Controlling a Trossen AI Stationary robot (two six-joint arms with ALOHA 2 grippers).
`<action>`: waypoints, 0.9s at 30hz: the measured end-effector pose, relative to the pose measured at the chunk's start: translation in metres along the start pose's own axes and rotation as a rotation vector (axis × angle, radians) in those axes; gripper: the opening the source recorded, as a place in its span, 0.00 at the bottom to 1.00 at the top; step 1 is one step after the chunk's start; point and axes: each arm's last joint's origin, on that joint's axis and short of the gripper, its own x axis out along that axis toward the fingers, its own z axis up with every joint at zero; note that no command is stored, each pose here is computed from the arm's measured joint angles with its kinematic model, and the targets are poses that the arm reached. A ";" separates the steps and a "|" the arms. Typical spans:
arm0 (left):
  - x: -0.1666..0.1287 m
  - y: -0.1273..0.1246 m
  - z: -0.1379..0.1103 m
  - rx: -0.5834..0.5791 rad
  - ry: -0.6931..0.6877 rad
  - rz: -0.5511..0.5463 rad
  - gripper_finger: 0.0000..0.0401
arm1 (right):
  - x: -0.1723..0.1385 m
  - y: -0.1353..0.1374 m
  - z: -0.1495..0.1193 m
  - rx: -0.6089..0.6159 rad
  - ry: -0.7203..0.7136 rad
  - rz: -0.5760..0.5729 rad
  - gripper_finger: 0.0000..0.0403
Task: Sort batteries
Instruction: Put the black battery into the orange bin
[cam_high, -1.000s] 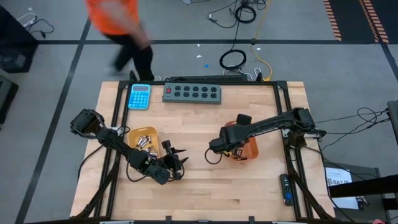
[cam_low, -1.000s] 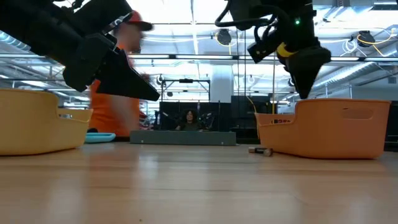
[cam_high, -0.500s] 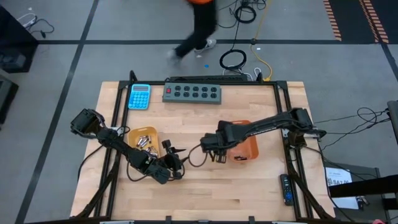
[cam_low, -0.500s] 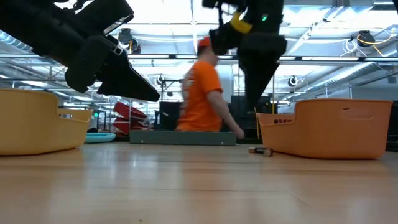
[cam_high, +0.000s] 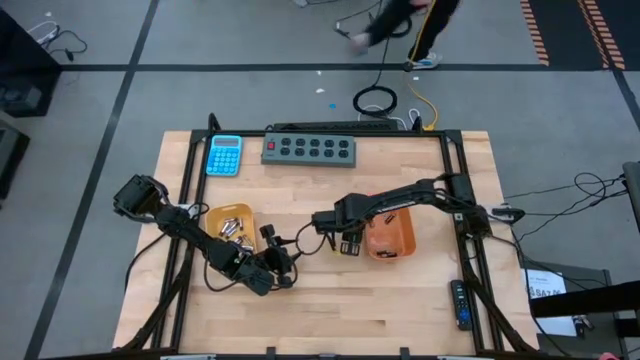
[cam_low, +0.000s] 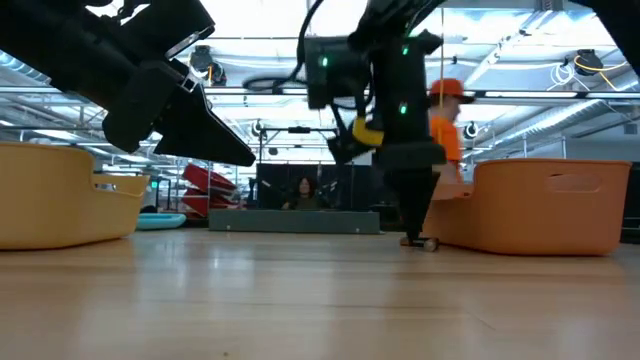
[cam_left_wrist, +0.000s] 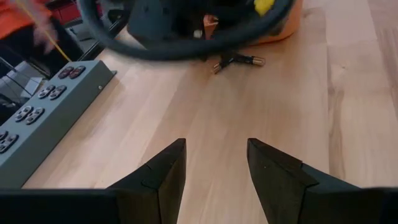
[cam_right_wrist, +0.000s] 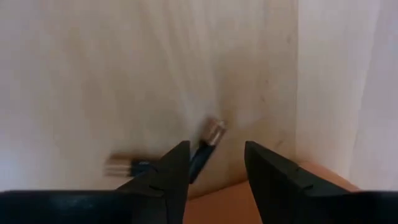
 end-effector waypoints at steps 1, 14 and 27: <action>0.000 0.000 0.000 0.002 0.002 0.000 0.45 | 0.004 -0.002 0.001 0.006 0.012 -0.002 0.35; 0.000 0.000 -0.001 0.004 0.004 -0.001 0.45 | 0.033 -0.003 0.012 -0.051 0.060 0.045 0.04; 0.000 -0.001 0.000 -0.009 0.007 -0.027 0.45 | -0.090 -0.009 -0.040 0.065 -0.218 -0.186 0.01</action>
